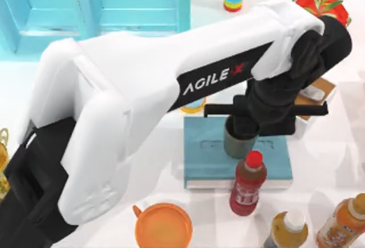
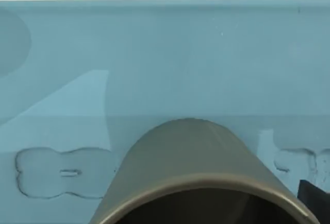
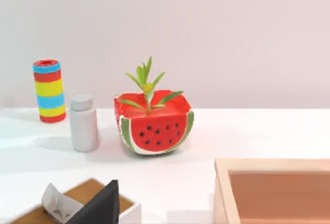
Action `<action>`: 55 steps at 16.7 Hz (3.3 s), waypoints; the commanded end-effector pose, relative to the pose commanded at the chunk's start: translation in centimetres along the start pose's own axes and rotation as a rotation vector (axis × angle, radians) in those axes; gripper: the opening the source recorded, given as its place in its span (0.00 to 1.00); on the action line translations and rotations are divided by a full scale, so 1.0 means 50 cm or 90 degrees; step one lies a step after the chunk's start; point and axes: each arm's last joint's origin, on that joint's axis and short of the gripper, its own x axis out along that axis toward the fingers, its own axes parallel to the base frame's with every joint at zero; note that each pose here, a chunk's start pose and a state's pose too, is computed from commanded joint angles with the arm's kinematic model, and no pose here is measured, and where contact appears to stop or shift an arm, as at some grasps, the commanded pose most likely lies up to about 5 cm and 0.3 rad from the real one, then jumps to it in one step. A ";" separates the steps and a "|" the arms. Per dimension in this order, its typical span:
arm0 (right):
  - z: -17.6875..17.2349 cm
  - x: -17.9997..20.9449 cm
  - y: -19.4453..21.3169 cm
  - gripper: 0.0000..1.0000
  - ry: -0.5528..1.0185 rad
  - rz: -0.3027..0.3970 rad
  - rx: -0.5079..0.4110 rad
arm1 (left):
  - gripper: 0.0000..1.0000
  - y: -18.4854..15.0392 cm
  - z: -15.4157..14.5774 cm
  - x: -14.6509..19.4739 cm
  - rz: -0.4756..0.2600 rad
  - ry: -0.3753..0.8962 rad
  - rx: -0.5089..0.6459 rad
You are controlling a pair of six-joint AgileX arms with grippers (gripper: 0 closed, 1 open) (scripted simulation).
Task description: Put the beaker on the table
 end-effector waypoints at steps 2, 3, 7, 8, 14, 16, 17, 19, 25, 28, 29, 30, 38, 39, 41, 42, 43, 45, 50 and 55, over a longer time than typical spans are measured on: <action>0.000 0.000 0.000 1.00 0.000 0.000 0.000 | 0.00 0.000 0.000 0.000 0.000 0.000 0.000; 0.000 0.000 0.000 1.00 0.000 0.000 0.000 | 0.00 0.000 0.000 0.000 0.000 0.000 0.000; 0.000 0.000 0.000 1.00 0.000 0.000 0.000 | 0.00 0.000 0.000 0.000 0.000 0.000 0.000; 0.000 0.000 0.000 1.00 0.000 0.000 0.000 | 0.00 0.000 0.000 0.000 0.000 0.000 0.000; 0.000 0.000 0.000 1.00 0.000 0.000 0.000 | 0.00 -0.003 0.012 -0.046 -0.008 -0.008 -0.005; 0.000 0.000 0.000 1.00 0.000 0.000 0.000 | 0.00 -0.003 0.017 -0.077 -0.010 -0.009 -0.005; 0.000 0.000 0.000 1.00 0.000 0.000 0.000 | 0.00 -0.002 0.018 -0.088 -0.008 -0.007 -0.002; 0.000 0.000 0.000 1.00 0.000 0.000 0.000 | 0.00 -0.001 0.017 -0.098 -0.002 -0.001 0.002; 0.000 0.000 0.000 1.00 0.000 0.000 0.000 | 0.00 0.009 0.027 -0.105 -0.009 -0.005 0.001; 0.000 0.000 0.000 1.00 0.000 0.000 0.000 | 0.00 0.075 0.070 -0.139 -0.036 -0.013 0.000; 0.000 0.000 0.000 1.00 0.000 0.000 0.000 | 0.00 0.109 0.085 -0.149 -0.037 -0.012 0.001; 0.000 0.000 0.000 1.00 0.000 0.000 0.000 | 0.00 0.144 0.097 -0.153 -0.033 -0.007 0.001; 0.000 0.000 0.000 1.00 0.000 0.000 0.000 | 0.00 0.419 0.072 -0.118 0.021 0.100 0.003; 0.000 0.000 0.000 1.00 0.000 0.000 0.000 | 0.00 0.447 0.068 -0.120 0.017 0.103 0.003; 0.000 0.000 0.000 1.00 0.000 0.000 0.000 | 0.00 0.482 0.064 -0.127 0.004 0.094 0.000; 0.000 0.000 0.000 1.00 0.000 0.000 0.000 | 0.00 0.489 0.064 -0.129 0.000 0.091 -0.002; 0.000 0.000 0.000 1.00 0.000 0.000 0.000 | 0.00 0.489 0.064 -0.129 0.000 0.090 -0.002; 0.000 0.000 0.000 1.00 0.000 0.000 0.000 | 0.00 0.489 0.064 -0.129 0.000 0.090 -0.002; 0.000 0.000 0.000 1.00 0.000 0.000 0.000 | 0.00 0.489 0.060 -0.095 0.001 0.089 0.005; 0.000 0.000 0.000 1.00 0.000 0.000 0.000 | 0.00 0.504 0.045 -0.014 0.000 0.088 -0.001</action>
